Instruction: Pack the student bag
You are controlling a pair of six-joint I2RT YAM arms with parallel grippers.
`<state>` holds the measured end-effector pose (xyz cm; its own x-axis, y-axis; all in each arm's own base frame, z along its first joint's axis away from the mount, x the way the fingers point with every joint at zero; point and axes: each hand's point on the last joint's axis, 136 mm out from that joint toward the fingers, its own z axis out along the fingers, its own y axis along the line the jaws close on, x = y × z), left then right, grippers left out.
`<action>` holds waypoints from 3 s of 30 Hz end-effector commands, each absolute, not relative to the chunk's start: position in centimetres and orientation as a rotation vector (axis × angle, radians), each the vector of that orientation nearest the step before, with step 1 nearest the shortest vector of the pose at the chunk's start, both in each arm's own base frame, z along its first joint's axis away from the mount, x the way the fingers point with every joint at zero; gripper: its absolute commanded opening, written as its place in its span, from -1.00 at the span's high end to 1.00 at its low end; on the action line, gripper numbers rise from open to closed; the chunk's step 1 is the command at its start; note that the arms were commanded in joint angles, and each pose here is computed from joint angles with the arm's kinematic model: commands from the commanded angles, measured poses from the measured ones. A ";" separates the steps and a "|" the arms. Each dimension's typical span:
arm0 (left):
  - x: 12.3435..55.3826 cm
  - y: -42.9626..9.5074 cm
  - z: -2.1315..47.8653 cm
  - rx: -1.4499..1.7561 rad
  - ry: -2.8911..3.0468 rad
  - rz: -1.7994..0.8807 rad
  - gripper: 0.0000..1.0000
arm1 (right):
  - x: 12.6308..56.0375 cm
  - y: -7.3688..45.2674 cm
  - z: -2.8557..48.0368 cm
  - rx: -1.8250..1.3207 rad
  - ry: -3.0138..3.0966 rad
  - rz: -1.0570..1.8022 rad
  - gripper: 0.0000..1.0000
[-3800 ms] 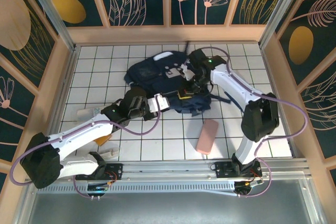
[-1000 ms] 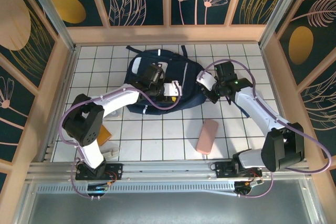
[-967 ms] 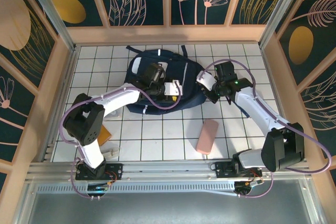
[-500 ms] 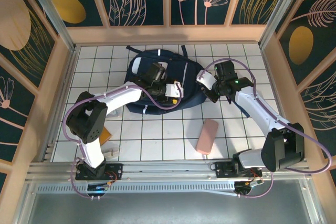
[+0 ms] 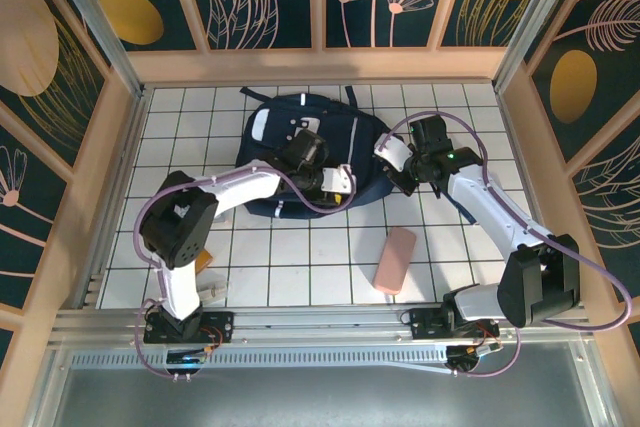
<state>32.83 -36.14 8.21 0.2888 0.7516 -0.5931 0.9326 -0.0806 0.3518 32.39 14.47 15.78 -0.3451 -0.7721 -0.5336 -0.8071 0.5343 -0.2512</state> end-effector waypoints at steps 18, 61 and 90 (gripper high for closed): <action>37.4 -38.4 13.2 1.571 1.674 -0.323 1.00 | 30.9 12.8 16.7 -1.189 2.088 -0.008 1.00; 32.6 -35.0 20.0 1.375 1.441 -0.671 1.00 | 31.9 10.5 11.5 -1.318 1.837 0.351 -0.17; 31.7 -34.7 19.0 1.384 1.469 -0.710 1.00 | 33.5 12.7 8.8 -1.415 1.797 0.351 0.43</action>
